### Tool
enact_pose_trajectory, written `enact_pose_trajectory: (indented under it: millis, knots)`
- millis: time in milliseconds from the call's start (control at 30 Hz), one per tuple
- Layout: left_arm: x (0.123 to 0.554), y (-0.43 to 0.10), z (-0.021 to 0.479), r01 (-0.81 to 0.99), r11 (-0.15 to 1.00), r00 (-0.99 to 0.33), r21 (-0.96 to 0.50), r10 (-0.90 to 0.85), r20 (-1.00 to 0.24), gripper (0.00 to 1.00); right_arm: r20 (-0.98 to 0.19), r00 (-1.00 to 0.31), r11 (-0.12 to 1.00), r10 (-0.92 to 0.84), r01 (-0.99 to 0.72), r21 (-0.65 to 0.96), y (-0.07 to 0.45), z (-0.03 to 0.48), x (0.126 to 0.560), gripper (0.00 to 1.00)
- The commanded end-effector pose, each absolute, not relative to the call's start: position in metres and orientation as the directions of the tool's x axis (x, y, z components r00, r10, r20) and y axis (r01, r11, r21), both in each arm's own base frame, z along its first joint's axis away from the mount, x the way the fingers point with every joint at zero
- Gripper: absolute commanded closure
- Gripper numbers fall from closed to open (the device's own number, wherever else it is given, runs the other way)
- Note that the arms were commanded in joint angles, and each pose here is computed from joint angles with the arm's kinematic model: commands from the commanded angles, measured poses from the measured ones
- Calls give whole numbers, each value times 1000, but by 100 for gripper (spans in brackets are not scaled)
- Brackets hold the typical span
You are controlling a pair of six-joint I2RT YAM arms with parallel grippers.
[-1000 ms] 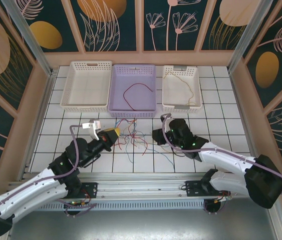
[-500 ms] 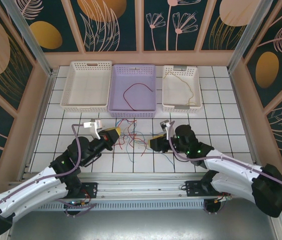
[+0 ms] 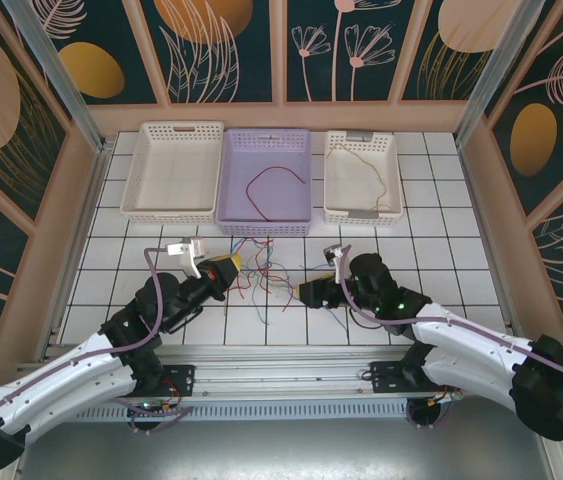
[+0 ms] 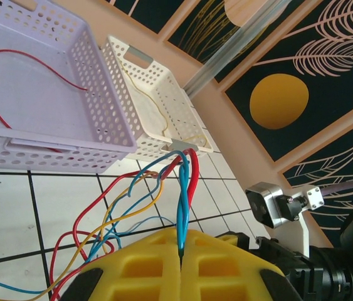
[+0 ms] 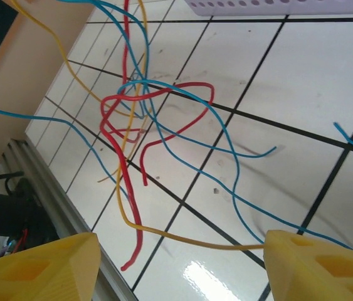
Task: Untangle the cables
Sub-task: Untie the cable from multiple cables.
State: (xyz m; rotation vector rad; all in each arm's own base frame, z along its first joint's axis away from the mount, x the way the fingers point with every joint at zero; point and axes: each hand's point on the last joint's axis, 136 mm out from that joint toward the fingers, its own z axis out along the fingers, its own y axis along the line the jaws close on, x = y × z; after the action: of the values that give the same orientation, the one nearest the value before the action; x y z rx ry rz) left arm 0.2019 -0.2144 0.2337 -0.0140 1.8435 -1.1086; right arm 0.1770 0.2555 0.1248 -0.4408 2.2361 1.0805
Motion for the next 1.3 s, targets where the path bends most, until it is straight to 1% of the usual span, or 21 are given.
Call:
enact_pose_trajectory:
  millis: [0,200,367,433,700,867,967,1033,1133,1267]
  knots:
    - [205,-212,254,441,577,-512,-687,-467,-721,100,-651,-758,657,-33,-508,558,247,113,177,30]
    - [204,-212,255,443,577,-512,-686,-465,-722,100,-668,-743,688,-41,-506,521,243,101,181,29]
    - [204,-213,255,443,578,-514,-686,-463,-722,100,-667,-744,646,-44,-530,549,252,104,177,29]
    - [204,-212,255,442,578,-514,-686,-464,-722,100,-679,-733,651,-43,-536,538,251,104,178,29]
    - [204,-213,256,445,577,-512,-685,-463,-723,100,-731,-678,741,-74,-528,414,242,82,191,31]
    - [204,-215,256,446,576,-517,-685,-459,-722,100,-795,-603,790,-65,-518,328,240,89,205,34]
    - [204,-215,255,445,576,-520,-685,-457,-722,100,-824,-559,809,-90,-524,267,243,92,210,35]
    - [204,-215,255,445,577,-520,-685,-456,-722,100,-834,-540,811,-110,-534,238,247,93,212,38]
    - [204,-215,255,445,577,-522,-685,-455,-722,100,-850,-512,812,-125,-545,209,251,95,213,45]
    - [203,-215,255,445,573,-524,-688,-457,-719,100,-864,-492,818,-106,-537,206,251,103,217,64]
